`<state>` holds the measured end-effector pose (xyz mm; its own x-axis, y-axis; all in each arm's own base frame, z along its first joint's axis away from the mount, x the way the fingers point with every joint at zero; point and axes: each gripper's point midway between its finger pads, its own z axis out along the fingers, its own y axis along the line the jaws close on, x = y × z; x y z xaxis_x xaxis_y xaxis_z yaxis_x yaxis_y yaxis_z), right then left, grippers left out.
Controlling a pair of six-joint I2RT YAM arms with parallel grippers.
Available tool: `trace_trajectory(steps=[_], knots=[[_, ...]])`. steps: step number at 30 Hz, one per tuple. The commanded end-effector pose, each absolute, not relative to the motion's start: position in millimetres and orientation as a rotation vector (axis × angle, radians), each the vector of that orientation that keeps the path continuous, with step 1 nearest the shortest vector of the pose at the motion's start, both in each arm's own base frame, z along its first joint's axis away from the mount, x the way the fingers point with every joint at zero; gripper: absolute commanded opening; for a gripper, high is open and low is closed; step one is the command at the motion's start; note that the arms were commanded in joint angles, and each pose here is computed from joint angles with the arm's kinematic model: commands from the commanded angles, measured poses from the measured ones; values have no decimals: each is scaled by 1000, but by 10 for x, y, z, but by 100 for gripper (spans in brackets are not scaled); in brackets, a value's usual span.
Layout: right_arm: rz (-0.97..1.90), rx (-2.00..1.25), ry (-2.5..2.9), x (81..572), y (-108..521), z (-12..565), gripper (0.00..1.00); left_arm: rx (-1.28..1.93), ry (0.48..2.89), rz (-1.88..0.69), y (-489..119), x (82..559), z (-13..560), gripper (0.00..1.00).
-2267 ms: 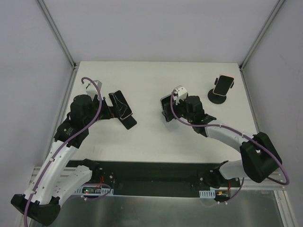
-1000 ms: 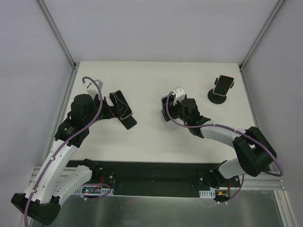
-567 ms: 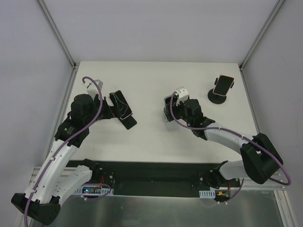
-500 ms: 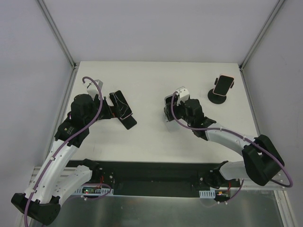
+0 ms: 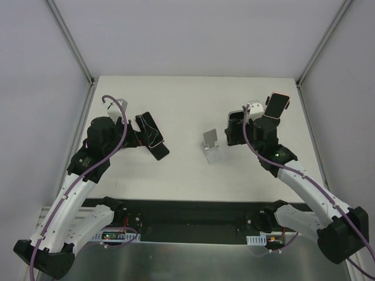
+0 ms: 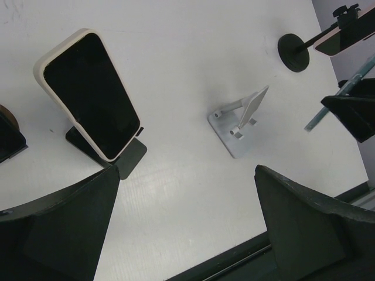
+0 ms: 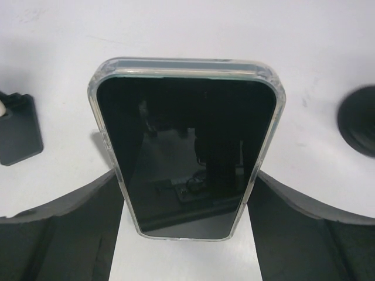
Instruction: Remove the phone from the phone stand
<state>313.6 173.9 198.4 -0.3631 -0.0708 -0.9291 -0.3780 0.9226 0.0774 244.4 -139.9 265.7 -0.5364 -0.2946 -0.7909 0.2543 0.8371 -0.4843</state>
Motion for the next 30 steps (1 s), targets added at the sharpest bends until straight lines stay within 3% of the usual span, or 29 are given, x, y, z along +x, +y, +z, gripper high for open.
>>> trace_trajectory(steps=[1, 16, 30], knots=[[298, -152, 2037, 2935, 1260, 2064, 20, 16, 1978, -665, -1396, 2517, 2751, 99], [172, -102, 2572, 2326, 749, 1343, 23, 77, 1988, -637, -1439, 2645, 2729, 99], [184, -104, 2680, 2618, 857, 681, 24, 88, 1957, -683, -1448, 2498, 2767, 99]])
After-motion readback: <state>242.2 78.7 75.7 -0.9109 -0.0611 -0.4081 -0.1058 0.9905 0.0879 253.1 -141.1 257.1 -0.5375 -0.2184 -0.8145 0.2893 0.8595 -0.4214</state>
